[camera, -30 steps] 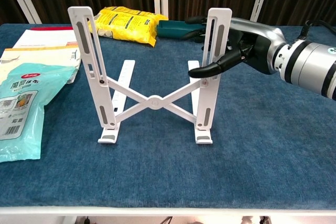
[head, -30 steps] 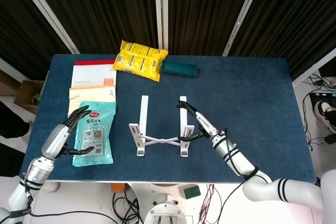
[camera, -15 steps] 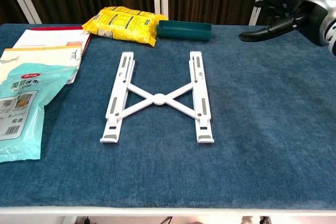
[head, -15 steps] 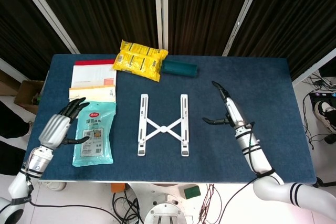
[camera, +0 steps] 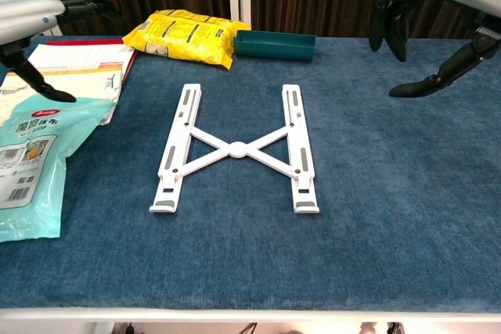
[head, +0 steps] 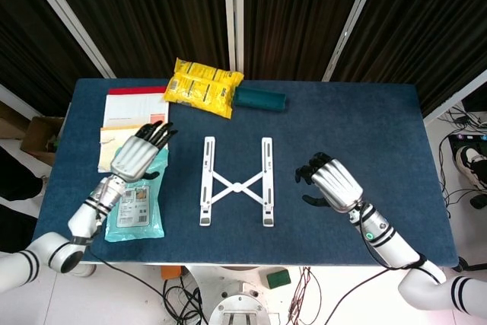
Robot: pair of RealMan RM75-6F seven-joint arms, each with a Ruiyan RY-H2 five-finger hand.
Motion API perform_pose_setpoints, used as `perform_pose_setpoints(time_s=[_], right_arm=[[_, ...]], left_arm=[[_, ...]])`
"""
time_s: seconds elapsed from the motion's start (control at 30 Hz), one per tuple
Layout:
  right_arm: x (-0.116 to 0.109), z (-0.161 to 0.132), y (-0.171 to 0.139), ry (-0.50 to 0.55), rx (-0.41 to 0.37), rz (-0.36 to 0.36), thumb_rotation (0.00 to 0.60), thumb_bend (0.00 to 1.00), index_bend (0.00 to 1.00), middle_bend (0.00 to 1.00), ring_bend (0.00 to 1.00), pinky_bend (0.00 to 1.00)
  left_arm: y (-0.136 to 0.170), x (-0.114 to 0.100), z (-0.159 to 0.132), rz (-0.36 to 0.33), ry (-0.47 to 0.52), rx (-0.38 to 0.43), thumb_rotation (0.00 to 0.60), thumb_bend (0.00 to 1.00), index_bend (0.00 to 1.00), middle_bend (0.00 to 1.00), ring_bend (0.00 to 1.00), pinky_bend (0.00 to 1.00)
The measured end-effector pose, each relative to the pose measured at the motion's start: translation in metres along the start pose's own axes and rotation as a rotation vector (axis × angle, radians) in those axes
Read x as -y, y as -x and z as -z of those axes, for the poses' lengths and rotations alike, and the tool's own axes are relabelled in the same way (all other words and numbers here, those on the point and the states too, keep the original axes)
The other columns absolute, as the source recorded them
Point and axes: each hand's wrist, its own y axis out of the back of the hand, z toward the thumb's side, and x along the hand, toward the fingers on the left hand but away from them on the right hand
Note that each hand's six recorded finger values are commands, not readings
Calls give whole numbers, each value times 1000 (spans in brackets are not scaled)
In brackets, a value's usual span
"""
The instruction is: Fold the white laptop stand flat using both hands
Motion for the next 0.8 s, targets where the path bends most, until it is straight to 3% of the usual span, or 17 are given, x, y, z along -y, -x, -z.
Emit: perform_pose_setpoints(time_s=[0.3,0.47,0.63,0.8], right_arm=[[55,-17,5,-84,-43,-58,600,0,657,729,614,546],[76,-15,7,-91,-21,-82,600,0,658,730,616,549],[87,-13,9,-102,-6,-92,600,0,658,730,627,559],[97,-14,14,-100,2,-95,600,0,659,731,634,564]], left_arm=[[-52,30,-32,26,-91,38,600,0,56,0,0,135],[-63,37,-47,33,-43,55,600,0,55,0,0,135],[-74,42,-53,42,-56,61,600,0,56,0,0,135],[-81,47,-60,60,25,60,600,0,55,0,0,135]])
